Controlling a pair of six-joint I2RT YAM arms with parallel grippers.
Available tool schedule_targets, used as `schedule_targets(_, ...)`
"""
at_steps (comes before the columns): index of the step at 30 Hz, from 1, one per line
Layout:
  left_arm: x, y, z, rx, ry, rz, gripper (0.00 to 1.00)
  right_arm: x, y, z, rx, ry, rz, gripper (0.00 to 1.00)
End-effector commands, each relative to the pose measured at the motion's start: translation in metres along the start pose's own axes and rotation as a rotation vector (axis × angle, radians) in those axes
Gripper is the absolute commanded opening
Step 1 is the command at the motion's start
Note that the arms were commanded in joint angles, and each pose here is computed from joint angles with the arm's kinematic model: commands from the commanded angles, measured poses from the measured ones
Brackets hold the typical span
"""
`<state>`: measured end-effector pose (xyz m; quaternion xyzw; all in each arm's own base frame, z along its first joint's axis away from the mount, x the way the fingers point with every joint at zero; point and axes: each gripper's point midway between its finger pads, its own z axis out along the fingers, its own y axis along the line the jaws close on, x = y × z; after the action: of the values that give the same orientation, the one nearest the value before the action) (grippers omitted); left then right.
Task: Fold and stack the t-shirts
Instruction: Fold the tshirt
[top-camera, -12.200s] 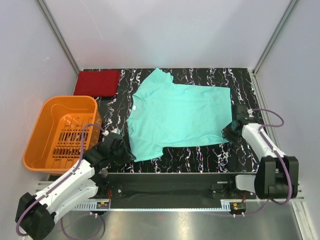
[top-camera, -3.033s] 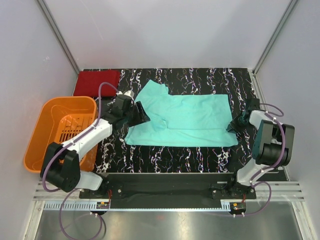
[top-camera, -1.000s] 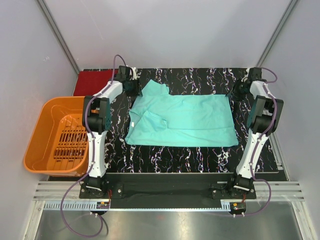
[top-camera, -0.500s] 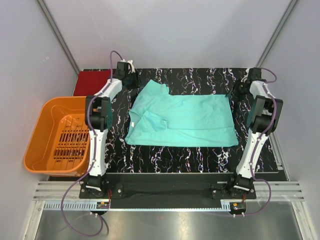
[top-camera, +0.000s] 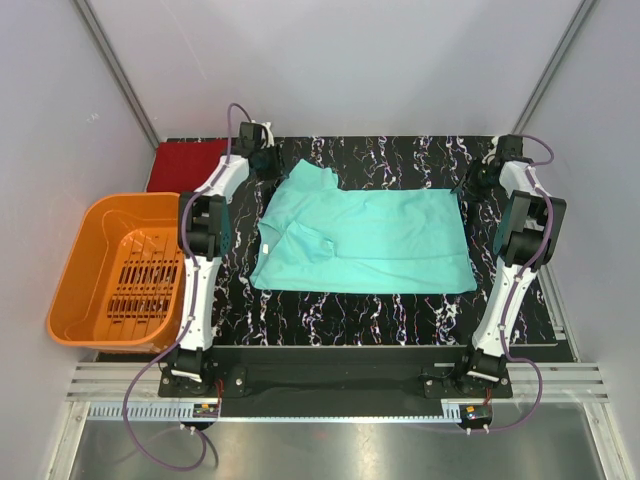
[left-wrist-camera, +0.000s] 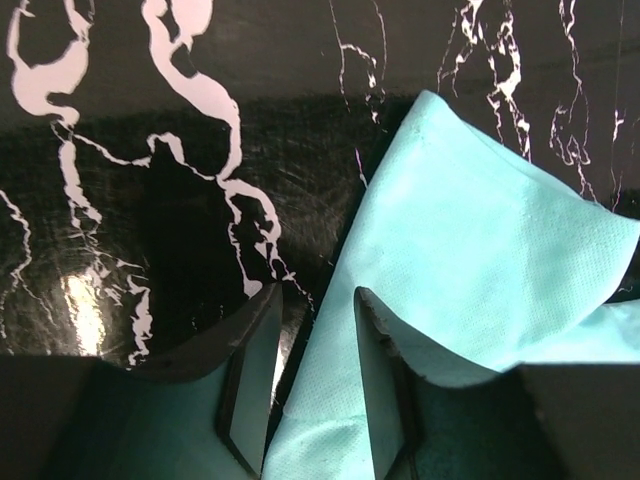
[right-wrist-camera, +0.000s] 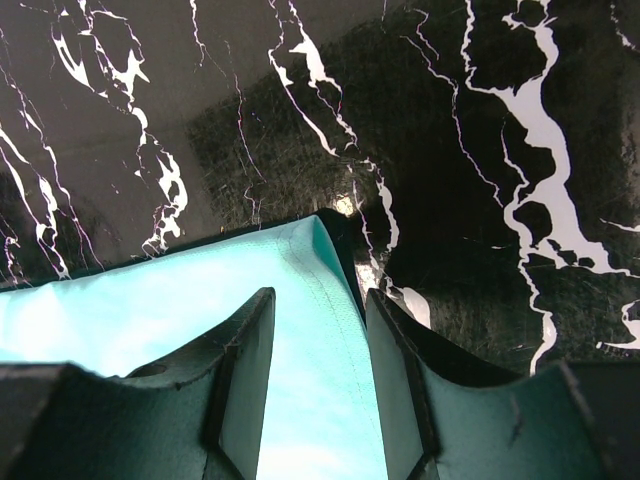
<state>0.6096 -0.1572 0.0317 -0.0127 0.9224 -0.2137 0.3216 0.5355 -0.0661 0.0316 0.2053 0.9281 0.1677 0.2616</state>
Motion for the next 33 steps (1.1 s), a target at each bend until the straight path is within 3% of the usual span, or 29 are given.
schedule_targets(1, 0.018, -0.006, 0.002, 0.004, 0.066, 0.024, 0.4, -0.005, 0.006, -0.005, -0.018, -0.011, -0.029, 0.49)
schedule_targets(6, 0.029, -0.007, 0.007, 0.004, 0.093, 0.039, 0.39, -0.006, 0.008, -0.006, -0.024, -0.016, -0.026, 0.49)
schedule_targets(18, 0.023, -0.014, 0.01, 0.06, 0.078, 0.004, 0.17, 0.001, -0.003, 0.007, 0.008, 0.028, -0.03, 0.51)
schedule_targets(24, 0.012, -0.024, 0.004, 0.097, 0.028, -0.002, 0.13, -0.006, 0.002, 0.012, -0.023, 0.017, -0.024, 0.54)
schedule_targets(33, 0.004, -0.031, -0.003, 0.137, 0.009, -0.015, 0.07, -0.004, 0.009, 0.022, -0.074, 0.058, 0.002, 0.48)
